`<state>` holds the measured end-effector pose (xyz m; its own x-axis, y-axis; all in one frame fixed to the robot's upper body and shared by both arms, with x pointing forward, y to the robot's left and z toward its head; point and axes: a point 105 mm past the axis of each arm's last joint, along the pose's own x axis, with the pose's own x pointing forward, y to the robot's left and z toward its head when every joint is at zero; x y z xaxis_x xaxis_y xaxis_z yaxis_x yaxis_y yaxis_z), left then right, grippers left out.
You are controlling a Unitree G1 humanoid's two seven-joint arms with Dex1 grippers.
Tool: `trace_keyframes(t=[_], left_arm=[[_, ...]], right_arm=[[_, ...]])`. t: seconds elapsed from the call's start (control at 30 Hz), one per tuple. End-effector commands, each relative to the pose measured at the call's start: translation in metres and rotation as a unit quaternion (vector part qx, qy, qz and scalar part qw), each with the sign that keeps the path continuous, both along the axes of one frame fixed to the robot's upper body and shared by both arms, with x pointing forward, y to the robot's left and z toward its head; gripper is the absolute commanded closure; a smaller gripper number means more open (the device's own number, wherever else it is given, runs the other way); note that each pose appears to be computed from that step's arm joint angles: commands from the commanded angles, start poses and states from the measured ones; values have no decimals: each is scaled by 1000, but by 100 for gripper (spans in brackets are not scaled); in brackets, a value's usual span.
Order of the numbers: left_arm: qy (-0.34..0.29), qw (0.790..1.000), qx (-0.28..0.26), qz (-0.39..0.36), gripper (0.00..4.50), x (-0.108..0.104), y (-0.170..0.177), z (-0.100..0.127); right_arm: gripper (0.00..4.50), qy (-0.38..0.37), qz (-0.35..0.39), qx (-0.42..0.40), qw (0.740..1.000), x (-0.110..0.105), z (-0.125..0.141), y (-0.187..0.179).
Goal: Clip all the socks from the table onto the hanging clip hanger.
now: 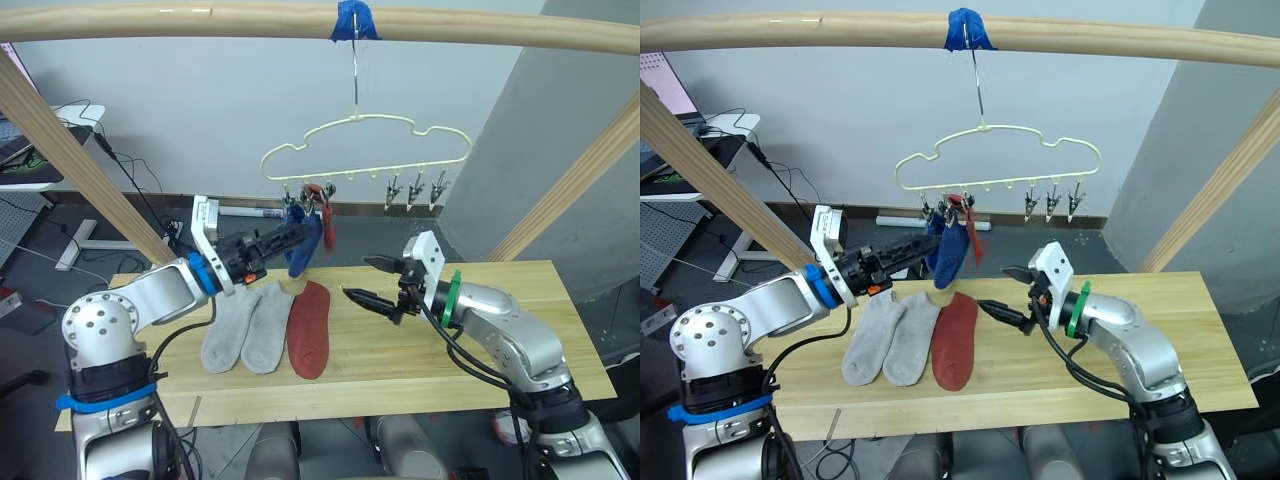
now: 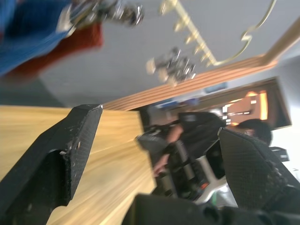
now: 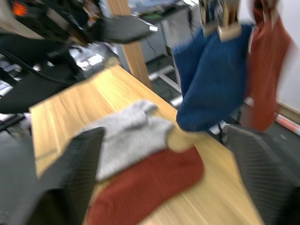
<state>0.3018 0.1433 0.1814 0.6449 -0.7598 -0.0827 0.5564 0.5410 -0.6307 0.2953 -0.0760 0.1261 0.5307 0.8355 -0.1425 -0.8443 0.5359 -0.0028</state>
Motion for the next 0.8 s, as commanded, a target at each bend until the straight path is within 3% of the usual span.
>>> trace_keyframes(t=[0.03,0.13,0.23,0.37,0.47,0.57,0.63,0.8], left_arm=[[-100,987,117,48,0,-5,2,13],[-124,984,122,37,0,-9,-4,10],[-180,979,91,37,0,-6,-5,20],[-191,972,137,-16,0,-11,-6,2],[-289,940,172,-60,0,-22,-11,9],[-355,916,169,-84,0,-34,-15,15],[-370,912,164,-72,0,-33,-13,18],[-381,910,152,-63,0,-33,-16,21]], right_arm=[[8,-73,-103,-6,992,9,24,-23],[8,-102,-187,14,977,18,36,-36],[8,-107,-226,21,968,26,46,-40],[8,-101,-246,50,963,33,53,-32],[8,-101,-256,69,959,37,55,-22],[63,-105,-255,89,957,40,59,-4],[134,-109,-255,92,956,42,61,2],[134,-120,-272,96,950,55,64,4]])
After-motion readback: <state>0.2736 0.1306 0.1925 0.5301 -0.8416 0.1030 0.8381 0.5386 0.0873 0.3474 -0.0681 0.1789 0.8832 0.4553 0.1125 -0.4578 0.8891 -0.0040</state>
